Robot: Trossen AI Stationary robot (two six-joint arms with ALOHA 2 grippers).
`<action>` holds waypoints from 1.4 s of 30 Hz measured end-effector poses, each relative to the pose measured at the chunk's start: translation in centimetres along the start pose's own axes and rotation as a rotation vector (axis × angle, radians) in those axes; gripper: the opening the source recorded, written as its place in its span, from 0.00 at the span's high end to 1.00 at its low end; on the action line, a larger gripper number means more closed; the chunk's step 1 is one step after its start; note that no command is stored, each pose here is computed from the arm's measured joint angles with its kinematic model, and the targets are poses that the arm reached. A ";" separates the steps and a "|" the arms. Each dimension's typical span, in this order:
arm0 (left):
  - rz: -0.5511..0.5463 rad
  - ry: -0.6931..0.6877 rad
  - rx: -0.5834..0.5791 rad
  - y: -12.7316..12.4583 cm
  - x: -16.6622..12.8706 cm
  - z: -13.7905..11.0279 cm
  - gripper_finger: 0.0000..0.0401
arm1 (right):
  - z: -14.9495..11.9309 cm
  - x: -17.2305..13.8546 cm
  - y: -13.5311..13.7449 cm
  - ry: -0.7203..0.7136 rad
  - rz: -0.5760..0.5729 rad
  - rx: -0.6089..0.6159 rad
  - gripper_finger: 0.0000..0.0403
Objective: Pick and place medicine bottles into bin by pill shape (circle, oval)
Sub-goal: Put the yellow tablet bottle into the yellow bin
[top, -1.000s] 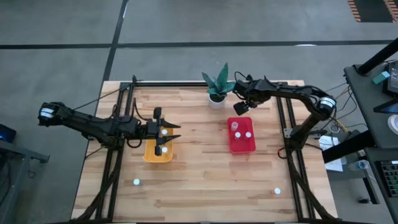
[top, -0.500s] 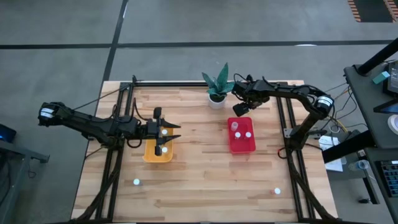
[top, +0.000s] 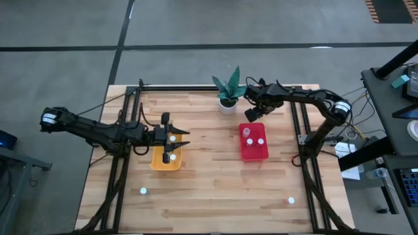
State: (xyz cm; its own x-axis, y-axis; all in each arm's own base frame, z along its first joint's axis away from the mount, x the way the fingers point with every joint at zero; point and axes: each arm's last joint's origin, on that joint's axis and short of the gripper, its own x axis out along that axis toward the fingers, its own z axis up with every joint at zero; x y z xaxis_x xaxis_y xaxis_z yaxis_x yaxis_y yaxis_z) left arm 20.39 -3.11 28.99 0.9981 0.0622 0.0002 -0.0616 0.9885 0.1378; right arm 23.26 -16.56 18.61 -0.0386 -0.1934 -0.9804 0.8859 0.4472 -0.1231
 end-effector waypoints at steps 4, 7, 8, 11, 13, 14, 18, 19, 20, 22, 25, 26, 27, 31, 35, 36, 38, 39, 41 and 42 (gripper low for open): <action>0.000 0.000 0.000 0.0 0.0 0.0 0.66 | -0.2 -1.1 -0.3 -0.035 0.018 0.005 0.72; 0.000 0.000 0.000 0.0 0.0 0.0 0.66 | -0.5 -2.3 -0.6 -0.071 0.038 0.010 0.73; 0.000 0.000 0.000 0.0 0.0 0.0 0.66 | -0.6 -2.8 -0.7 -0.087 0.046 0.011 0.73; 0.000 0.000 0.000 0.0 0.0 0.0 0.66 | -1.1 -4.2 -0.8 -0.126 0.071 0.017 0.72; 0.000 0.000 0.000 0.0 0.0 0.0 0.66 | -1.6 -5.2 -0.9 -0.151 0.088 0.016 0.72; 0.000 0.000 0.000 0.0 0.0 0.0 0.66 | -1.9 -5.7 -0.9 -0.164 0.097 0.016 0.73; 0.000 0.001 0.000 0.0 0.0 0.0 0.66 | -3.2 -7.6 -0.5 -0.222 0.146 -0.003 0.73; 0.000 0.001 0.000 0.0 0.0 0.0 0.66 | -3.6 -8.0 -0.4 -0.235 0.159 -0.009 0.73; 0.000 0.001 0.000 0.0 0.0 0.0 0.66 | -3.9 -8.4 -0.2 -0.247 0.173 -0.011 0.73; 0.000 0.001 0.000 0.0 0.0 0.0 0.66 | -4.7 -9.2 0.2 -0.269 0.201 -0.019 0.73; 0.000 0.001 0.000 0.0 0.0 0.0 0.66 | -5.8 -10.1 0.9 -0.289 0.238 -0.051 0.73; 0.000 0.001 0.000 0.0 0.0 0.0 0.66 | -6.2 -10.3 1.2 -0.292 0.249 -0.059 0.73; 0.000 0.001 0.000 0.0 0.0 0.0 0.66 | -6.5 -10.5 1.6 -0.294 0.259 -0.071 0.73; 0.000 0.002 0.000 0.0 0.0 0.0 0.66 | -8.0 -11.0 2.9 -0.293 0.293 -0.122 0.73; 0.000 0.002 0.000 0.0 0.0 0.0 0.66 | -9.3 -11.2 4.4 -0.288 0.322 -0.161 0.73; 0.000 0.002 0.000 0.0 0.0 0.0 0.66 | -9.5 -11.2 4.7 -0.288 0.329 -0.172 0.73; 0.000 0.002 0.000 0.0 0.0 0.0 0.66 | -10.0 -11.3 5.5 -0.296 0.351 -0.196 0.73; 0.000 0.002 0.000 0.0 0.0 0.0 0.66 | -10.2 -11.3 5.9 -0.303 0.364 -0.206 0.73; 0.000 0.002 0.000 0.0 0.0 -0.1 0.66 | -10.6 -11.5 6.5 -0.314 0.387 -0.226 0.72; 0.000 0.004 0.001 0.0 0.1 -0.1 0.66 | -10.8 -11.5 6.8 -0.322 0.401 -0.236 0.72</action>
State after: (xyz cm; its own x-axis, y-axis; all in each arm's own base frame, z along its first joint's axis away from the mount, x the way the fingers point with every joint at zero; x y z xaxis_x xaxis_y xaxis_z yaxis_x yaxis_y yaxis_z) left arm 20.46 -3.12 28.91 0.9980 0.0625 -0.0035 -0.0614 0.9885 0.1383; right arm 24.80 -1.88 27.43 0.4551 -0.2081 -0.8658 0.6732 0.7168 0.1816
